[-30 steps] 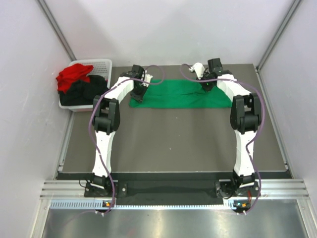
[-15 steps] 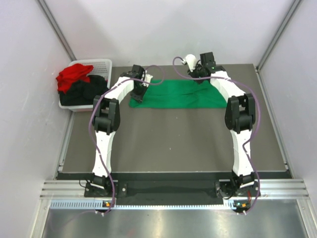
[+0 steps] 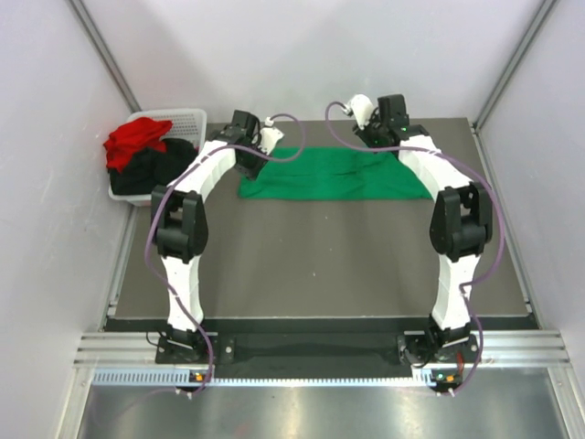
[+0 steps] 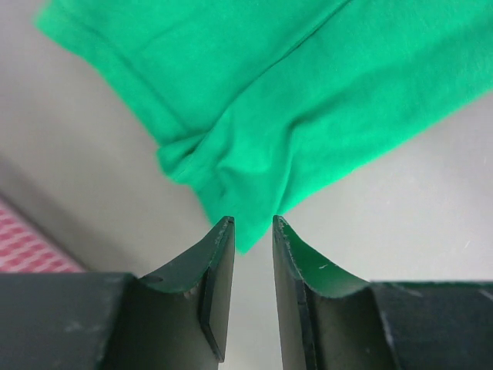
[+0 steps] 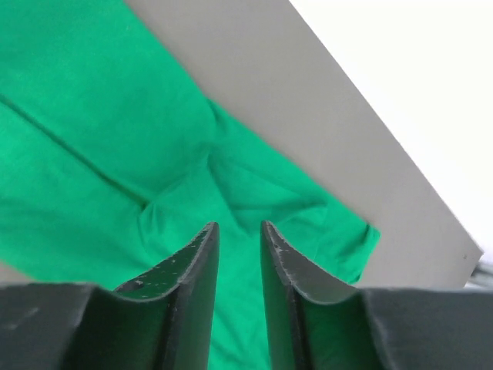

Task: Fold and stack the t-shirts
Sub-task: Fold the tshirt

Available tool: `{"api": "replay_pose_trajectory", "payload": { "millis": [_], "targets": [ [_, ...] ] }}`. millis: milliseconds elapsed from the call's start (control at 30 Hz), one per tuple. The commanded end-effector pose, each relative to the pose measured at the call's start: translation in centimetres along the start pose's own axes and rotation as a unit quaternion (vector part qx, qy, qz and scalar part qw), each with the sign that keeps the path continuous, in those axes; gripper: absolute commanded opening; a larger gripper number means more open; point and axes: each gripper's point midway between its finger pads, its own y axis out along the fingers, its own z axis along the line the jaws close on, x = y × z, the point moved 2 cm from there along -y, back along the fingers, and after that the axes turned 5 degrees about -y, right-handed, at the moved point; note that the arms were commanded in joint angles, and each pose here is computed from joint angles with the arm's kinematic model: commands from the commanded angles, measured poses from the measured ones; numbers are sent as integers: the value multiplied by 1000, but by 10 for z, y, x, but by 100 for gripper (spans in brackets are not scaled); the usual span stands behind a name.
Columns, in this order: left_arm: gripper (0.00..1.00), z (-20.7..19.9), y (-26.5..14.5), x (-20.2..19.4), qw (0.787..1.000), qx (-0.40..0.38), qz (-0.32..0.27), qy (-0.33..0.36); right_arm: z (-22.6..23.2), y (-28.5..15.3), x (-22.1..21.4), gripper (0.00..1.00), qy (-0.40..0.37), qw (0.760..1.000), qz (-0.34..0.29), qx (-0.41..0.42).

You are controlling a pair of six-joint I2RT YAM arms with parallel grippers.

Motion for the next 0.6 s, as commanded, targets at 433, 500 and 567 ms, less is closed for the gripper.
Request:
{"api": "replay_pose_trajectory", "payload": {
  "millis": [433,500,567],
  "targets": [
    [25,5,13,8,1000,-16,-15,-7,12,22,-54,16,-11,998,55,21],
    [25,4,12,7,1000,-18,-14,-11,9,27,-59,15,-9,998,61,23],
    [25,3,12,4,1000,-19,-10,-13,6,29,-64,14,-5,998,66,21]
  ]
}}
